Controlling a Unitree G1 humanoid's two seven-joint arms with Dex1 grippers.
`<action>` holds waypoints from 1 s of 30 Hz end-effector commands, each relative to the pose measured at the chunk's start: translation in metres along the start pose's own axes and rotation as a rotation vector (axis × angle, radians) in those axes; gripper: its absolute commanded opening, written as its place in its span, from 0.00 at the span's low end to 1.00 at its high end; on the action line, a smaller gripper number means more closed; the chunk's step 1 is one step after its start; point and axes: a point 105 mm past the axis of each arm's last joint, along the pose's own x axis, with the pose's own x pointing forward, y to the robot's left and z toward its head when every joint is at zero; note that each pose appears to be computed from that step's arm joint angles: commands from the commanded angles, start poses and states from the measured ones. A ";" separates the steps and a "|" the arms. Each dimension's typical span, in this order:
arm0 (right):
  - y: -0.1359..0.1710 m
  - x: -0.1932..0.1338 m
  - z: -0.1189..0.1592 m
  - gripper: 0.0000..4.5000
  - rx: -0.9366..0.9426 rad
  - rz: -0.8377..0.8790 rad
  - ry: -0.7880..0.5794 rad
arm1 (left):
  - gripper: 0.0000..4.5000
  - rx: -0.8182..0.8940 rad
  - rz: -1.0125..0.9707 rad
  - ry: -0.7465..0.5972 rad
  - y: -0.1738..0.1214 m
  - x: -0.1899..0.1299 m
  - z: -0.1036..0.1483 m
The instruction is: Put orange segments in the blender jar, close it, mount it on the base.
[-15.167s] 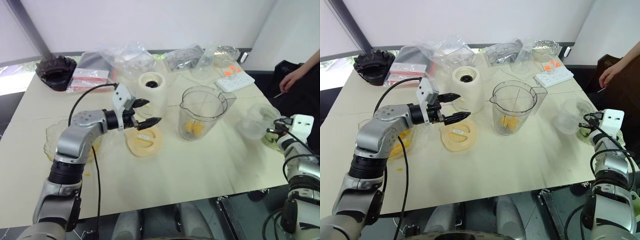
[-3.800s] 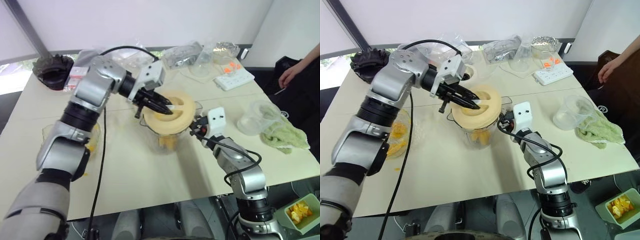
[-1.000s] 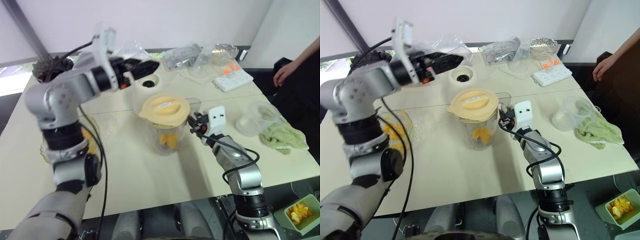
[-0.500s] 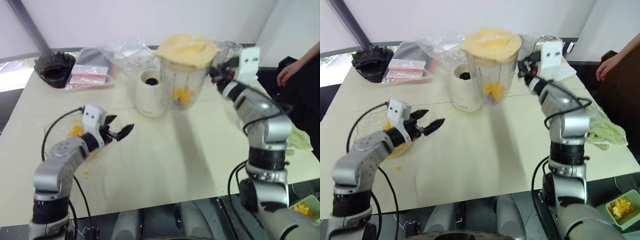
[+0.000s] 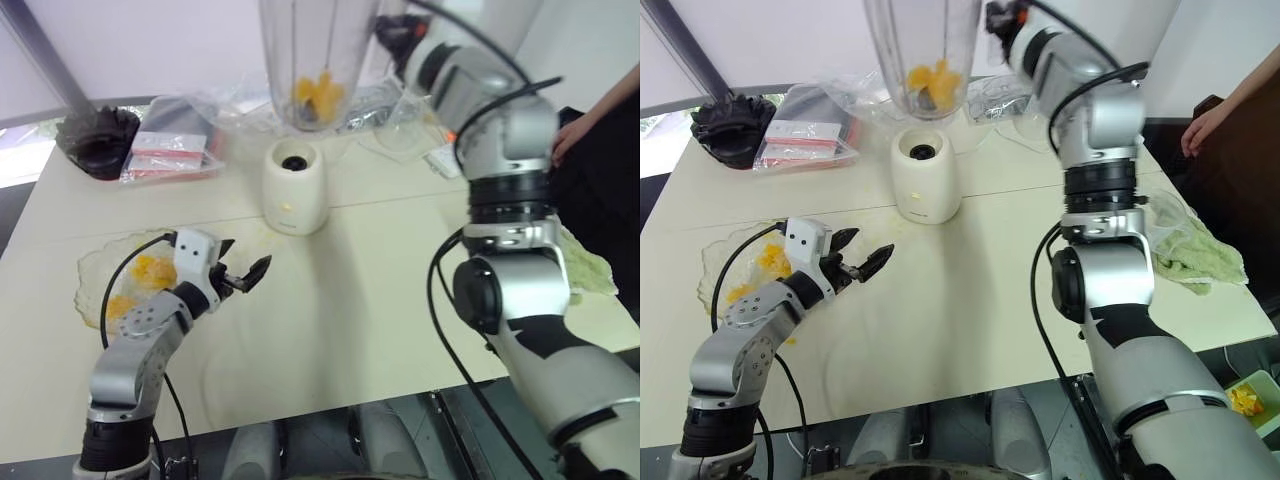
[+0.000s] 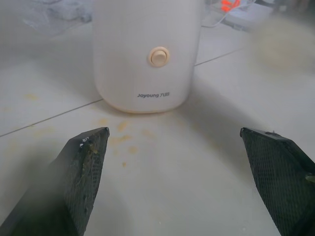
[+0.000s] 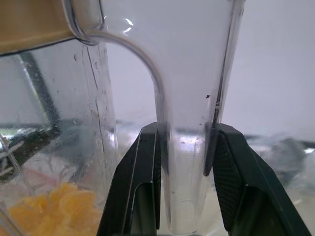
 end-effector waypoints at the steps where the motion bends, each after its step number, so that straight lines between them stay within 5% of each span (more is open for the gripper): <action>1: 0.012 0.005 0.040 0.19 -0.025 0.002 -0.146 | 0.99 0.039 0.005 -0.049 -0.003 -0.003 0.014; 12: 0.007 0.023 -0.008 0.19 -0.058 -0.064 -0.073 | 0.99 0.080 0.038 -0.013 0.001 -0.013 0.008; 23: 0.018 0.025 -0.018 0.19 -0.048 -0.043 -0.059 | 0.99 0.096 0.050 -0.014 0.002 -0.014 0.010; 30: 0.013 0.019 -0.061 0.19 -0.107 -0.047 0.053 | 0.99 0.102 0.040 -0.010 -0.002 -0.010 0.009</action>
